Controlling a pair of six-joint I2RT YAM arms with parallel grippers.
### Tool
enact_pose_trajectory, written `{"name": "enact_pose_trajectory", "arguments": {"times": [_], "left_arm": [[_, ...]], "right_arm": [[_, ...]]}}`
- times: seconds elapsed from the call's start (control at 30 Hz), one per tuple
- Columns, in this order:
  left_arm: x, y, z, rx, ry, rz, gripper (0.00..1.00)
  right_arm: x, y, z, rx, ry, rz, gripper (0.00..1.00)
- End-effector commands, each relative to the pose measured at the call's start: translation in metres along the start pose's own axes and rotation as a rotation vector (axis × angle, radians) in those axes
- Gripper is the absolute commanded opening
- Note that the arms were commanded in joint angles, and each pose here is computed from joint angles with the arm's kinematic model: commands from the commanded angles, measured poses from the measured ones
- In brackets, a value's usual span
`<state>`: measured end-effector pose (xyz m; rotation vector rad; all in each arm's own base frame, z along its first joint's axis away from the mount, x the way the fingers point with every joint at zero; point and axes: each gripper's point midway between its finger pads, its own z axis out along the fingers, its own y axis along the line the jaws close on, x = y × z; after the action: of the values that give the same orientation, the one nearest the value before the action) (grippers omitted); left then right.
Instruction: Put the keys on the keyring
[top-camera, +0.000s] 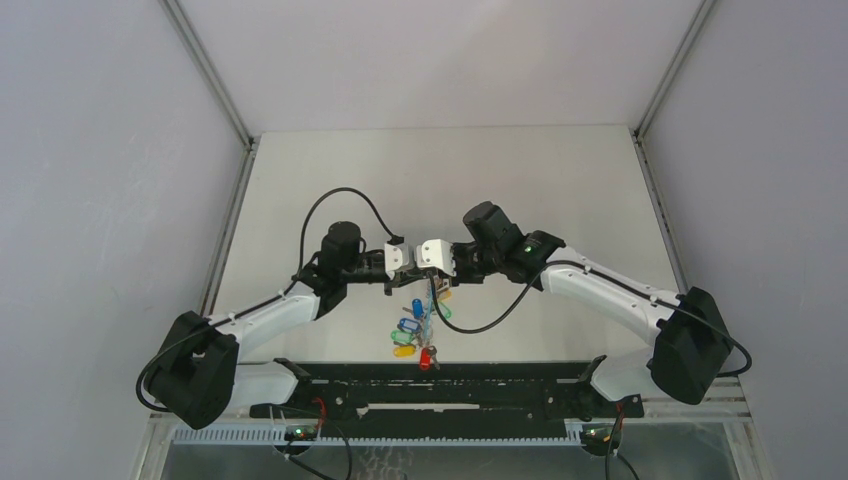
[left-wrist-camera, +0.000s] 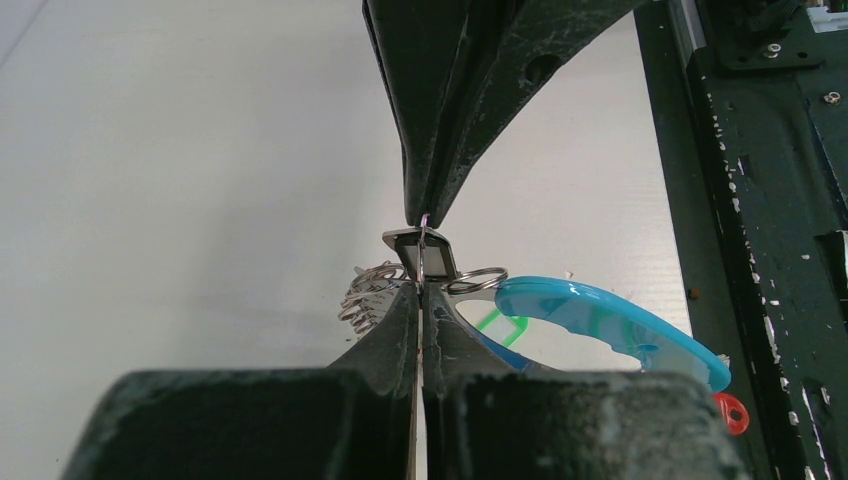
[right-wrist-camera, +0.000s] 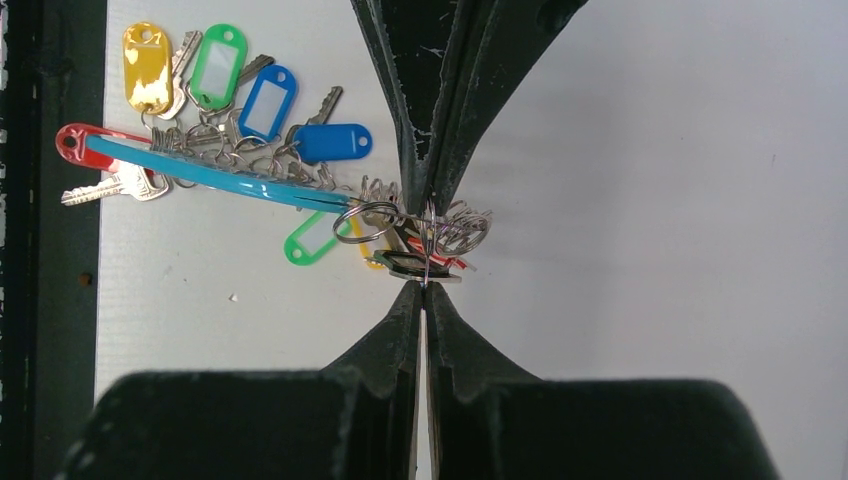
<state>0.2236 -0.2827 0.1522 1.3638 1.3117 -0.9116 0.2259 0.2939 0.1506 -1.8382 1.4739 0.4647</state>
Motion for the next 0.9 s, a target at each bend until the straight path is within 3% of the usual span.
{"name": "enact_pose_trajectory", "arguments": {"times": [0.0,0.87], "left_arm": [[-0.043,0.013,0.003,0.002,-0.089,0.087,0.00],[-0.048,0.015,0.004,-0.019,-0.103,0.075,0.00]], "right_arm": [[-0.023,-0.009,-0.001,0.013,-0.063,-0.021,0.00],[-0.043,-0.012,-0.003,0.023,-0.144,-0.011,0.00]]}}
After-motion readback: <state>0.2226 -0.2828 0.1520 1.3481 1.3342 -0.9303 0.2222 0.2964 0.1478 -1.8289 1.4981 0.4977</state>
